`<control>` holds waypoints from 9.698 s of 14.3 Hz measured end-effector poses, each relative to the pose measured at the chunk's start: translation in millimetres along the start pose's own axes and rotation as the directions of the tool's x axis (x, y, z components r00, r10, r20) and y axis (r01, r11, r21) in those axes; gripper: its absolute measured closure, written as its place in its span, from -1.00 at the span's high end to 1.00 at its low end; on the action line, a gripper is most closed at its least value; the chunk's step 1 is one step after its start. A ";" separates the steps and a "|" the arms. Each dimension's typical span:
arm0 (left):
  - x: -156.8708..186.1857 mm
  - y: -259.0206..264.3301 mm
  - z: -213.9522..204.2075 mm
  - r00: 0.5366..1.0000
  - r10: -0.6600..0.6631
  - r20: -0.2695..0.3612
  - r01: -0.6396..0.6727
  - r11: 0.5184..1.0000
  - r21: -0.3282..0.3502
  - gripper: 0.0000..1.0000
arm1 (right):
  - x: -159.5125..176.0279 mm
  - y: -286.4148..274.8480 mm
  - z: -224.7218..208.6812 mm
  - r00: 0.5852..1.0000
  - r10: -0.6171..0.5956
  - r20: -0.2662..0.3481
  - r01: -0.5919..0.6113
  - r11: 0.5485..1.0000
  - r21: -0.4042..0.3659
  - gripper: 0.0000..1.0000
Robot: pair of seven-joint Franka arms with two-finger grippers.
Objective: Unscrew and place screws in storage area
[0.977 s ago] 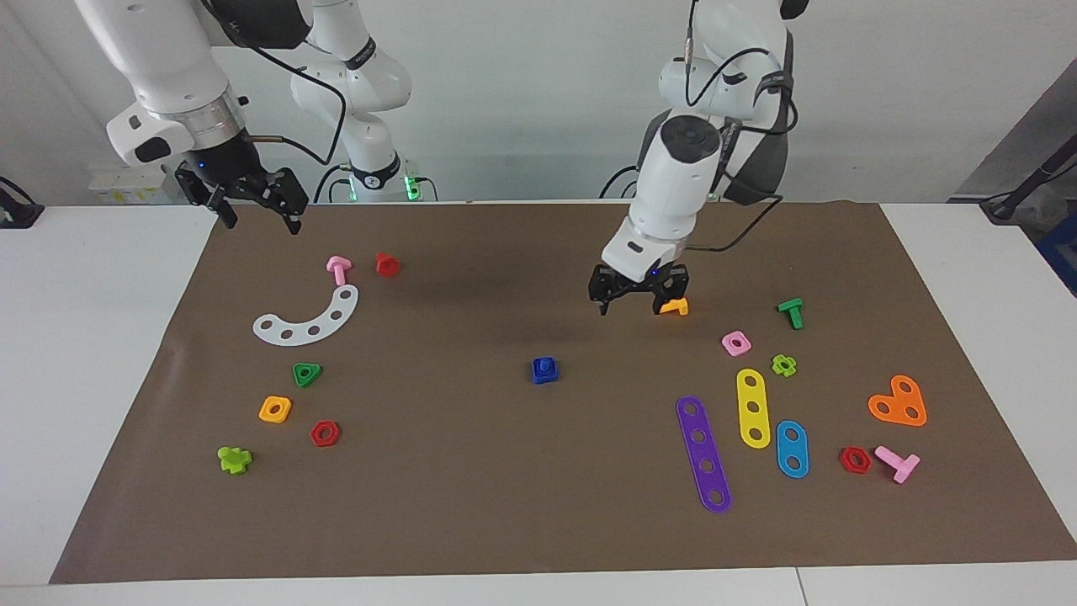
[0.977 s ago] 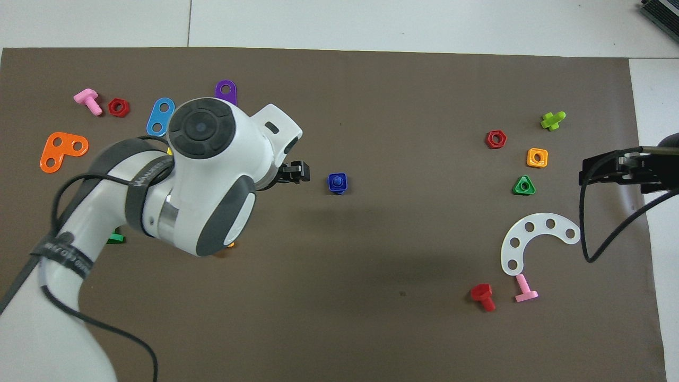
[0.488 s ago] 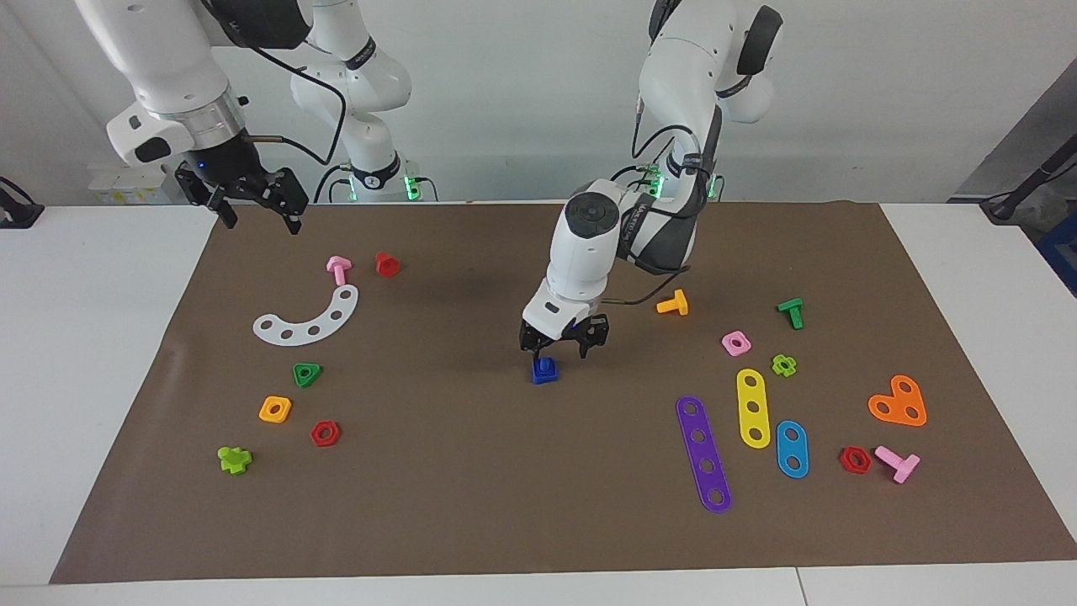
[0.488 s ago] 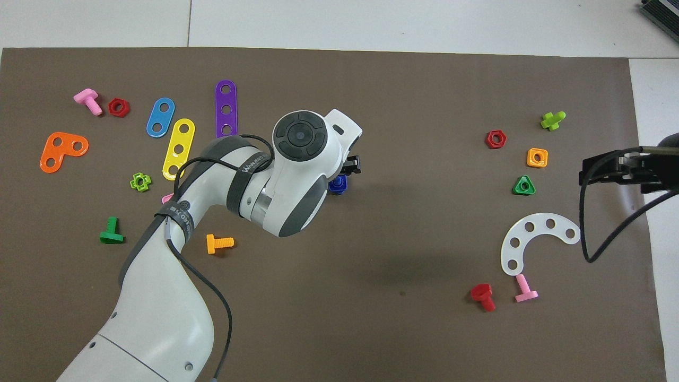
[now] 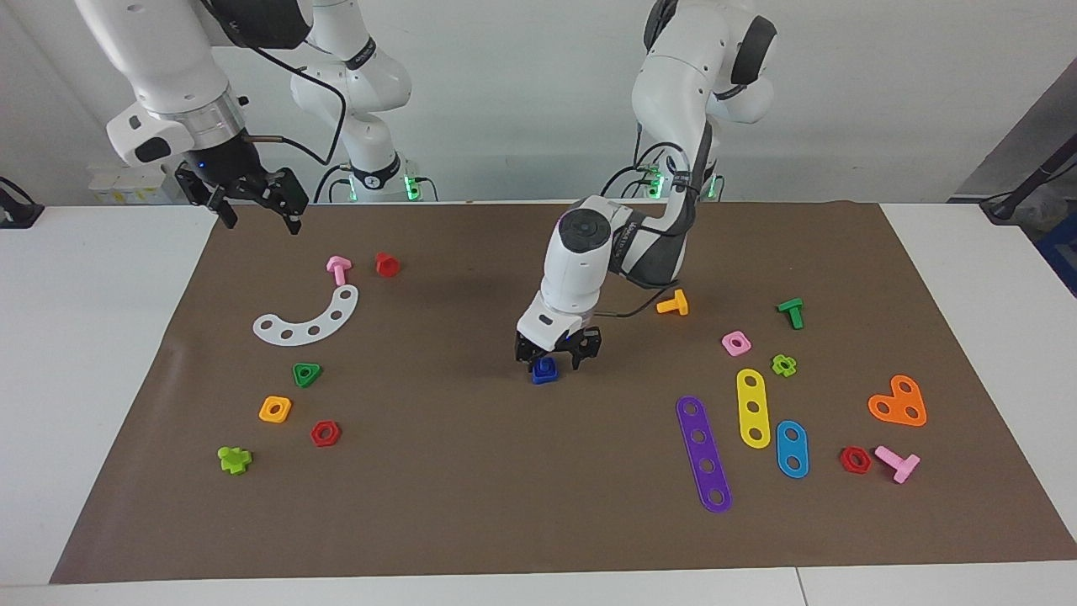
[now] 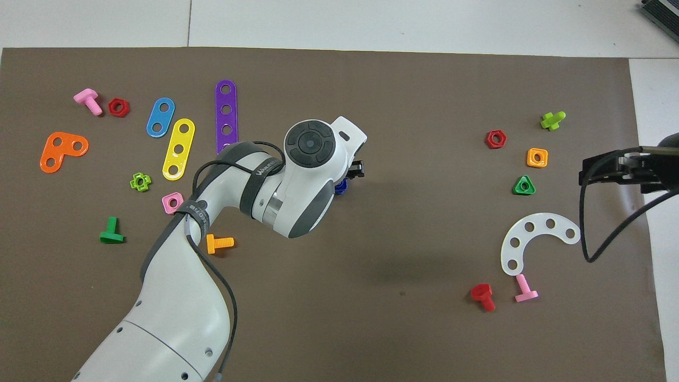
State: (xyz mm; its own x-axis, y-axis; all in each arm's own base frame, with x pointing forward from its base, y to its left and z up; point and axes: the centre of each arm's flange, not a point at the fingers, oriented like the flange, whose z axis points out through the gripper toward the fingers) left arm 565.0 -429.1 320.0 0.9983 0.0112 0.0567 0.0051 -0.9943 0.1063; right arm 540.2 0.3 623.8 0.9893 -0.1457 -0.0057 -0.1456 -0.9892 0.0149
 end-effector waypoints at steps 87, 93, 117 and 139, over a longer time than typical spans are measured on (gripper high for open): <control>35.9 -343.5 -309.5 0.988 0.093 0.124 -0.106 0.988 0.108 1.00 | -14.1 -405.9 312.8 0.986 -0.135 -0.101 0.138 0.990 0.020 0.16; 35.8 -343.5 -309.3 0.988 0.092 0.125 -0.106 0.988 0.108 1.00 | -14.5 -405.6 313.4 0.984 -0.149 -0.100 0.151 0.988 0.018 -0.62; 35.6 -343.5 -309.3 0.988 0.092 0.125 -0.106 0.988 0.108 1.00 | 30.6 -36.8 315.5 0.986 -0.159 -0.043 0.159 0.987 0.003 -0.62; 35.6 -343.5 -309.3 0.988 0.092 0.125 -0.106 0.988 0.108 1.00 | 0.1 20.0 -7.4 1.000 -0.001 0.000 0.001 0.999 0.035 1.00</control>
State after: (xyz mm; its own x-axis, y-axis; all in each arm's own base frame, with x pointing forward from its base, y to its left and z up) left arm 581.0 -54.4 592.5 0.9939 -0.0941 -0.0581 -0.0947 -0.9955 -0.0079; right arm 537.4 -19.4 631.5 0.9894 -0.1451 -0.0055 -0.1452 -0.9892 -0.0201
